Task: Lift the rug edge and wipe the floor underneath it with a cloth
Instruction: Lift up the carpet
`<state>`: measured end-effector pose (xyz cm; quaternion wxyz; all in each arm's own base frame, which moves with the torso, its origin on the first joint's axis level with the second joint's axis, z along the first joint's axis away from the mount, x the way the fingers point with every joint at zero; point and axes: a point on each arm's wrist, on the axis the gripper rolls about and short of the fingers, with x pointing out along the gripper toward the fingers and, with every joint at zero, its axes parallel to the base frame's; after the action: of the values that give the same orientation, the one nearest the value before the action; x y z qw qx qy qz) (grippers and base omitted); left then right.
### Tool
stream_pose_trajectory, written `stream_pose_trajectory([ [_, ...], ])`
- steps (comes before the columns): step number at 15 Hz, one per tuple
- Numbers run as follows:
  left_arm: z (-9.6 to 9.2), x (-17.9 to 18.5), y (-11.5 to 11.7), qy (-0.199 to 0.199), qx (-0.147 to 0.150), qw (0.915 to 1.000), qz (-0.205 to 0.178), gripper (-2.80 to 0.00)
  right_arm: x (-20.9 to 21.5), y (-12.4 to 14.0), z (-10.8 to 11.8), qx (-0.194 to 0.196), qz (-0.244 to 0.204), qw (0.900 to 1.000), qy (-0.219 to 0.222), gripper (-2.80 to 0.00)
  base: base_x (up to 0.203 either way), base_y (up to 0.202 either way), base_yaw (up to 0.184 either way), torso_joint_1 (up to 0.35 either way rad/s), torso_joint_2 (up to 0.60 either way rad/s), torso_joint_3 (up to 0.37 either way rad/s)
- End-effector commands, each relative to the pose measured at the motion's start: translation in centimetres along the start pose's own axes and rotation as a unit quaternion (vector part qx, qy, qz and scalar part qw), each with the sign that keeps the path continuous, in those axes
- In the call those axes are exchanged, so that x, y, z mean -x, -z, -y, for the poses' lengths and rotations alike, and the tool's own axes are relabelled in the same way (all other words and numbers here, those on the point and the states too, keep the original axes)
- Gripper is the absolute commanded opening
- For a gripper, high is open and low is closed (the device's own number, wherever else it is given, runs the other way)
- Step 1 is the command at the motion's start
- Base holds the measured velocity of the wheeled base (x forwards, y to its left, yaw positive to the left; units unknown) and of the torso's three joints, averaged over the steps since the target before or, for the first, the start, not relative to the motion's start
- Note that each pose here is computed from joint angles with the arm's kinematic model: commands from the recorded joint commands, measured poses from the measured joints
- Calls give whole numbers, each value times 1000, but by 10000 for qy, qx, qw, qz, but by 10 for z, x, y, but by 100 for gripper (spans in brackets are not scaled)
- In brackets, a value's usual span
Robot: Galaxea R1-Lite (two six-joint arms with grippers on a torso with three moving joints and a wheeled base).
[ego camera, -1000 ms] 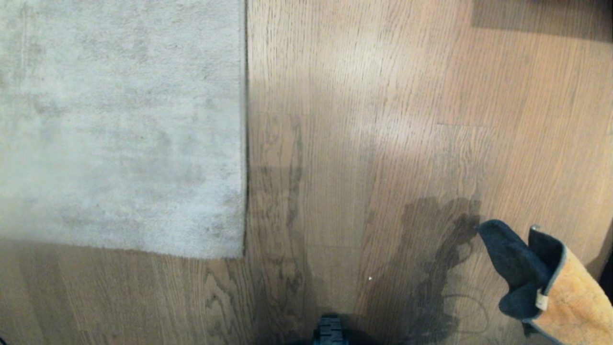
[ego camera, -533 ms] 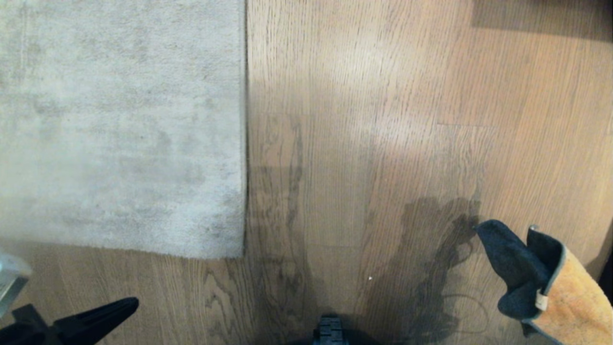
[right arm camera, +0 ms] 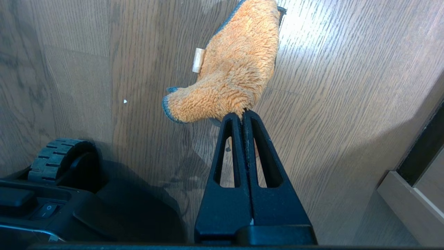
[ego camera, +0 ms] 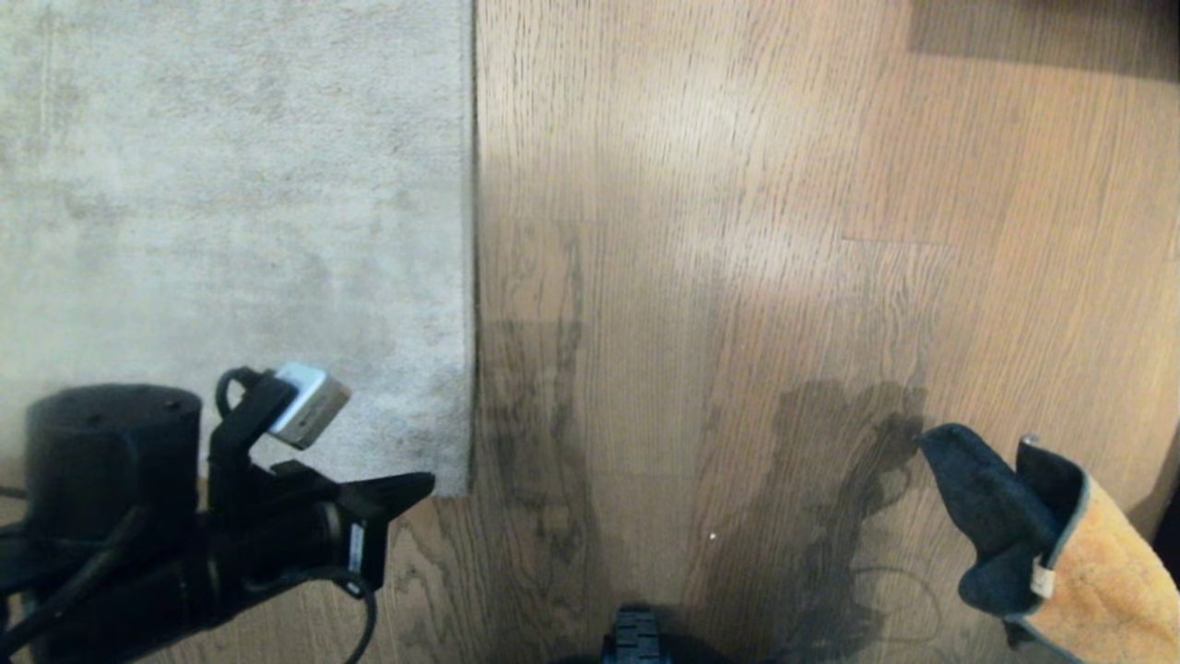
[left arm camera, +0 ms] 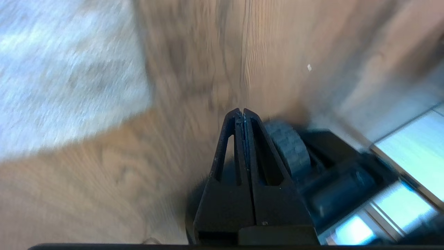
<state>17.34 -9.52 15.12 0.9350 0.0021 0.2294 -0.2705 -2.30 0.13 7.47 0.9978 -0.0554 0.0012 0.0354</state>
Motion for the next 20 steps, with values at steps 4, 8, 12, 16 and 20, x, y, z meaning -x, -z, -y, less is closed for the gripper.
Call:
stream_pose_trajectory([
  [4, 9, -47, -2, -329, -100, 9988, -351, -280, 0, 0, 0, 4, -6, 10000, -8, -280, 0, 0, 0, 0, 0, 0],
  [8, 7, -64, -6, -542, -119, 9975, -426, 0, 0, 0, 0, 4, -6, 10000, -8, -280, 0, 0, 0, 0, 0, 0],
  [12, 4, -81, -16, -1428, -417, 9870, -603, 0, 0, 0, 0, 4, -6, 10000, -8, -280, 0, 0, 0, 0, 0, 0],
  [16, 2, -88, -31, -1787, -486, 9776, -995, 0, 0, 0, 0, 4, -6, 10000, -8, -280, 0, 0, 0, 0, 0, 0],
  [20, -1, -103, -38, -2347, -615, 9629, -1181, 0, 0, 0, 0, 4, -6, 10000, -8, -280, 0, 0, 0, 0, 0, 0],
])
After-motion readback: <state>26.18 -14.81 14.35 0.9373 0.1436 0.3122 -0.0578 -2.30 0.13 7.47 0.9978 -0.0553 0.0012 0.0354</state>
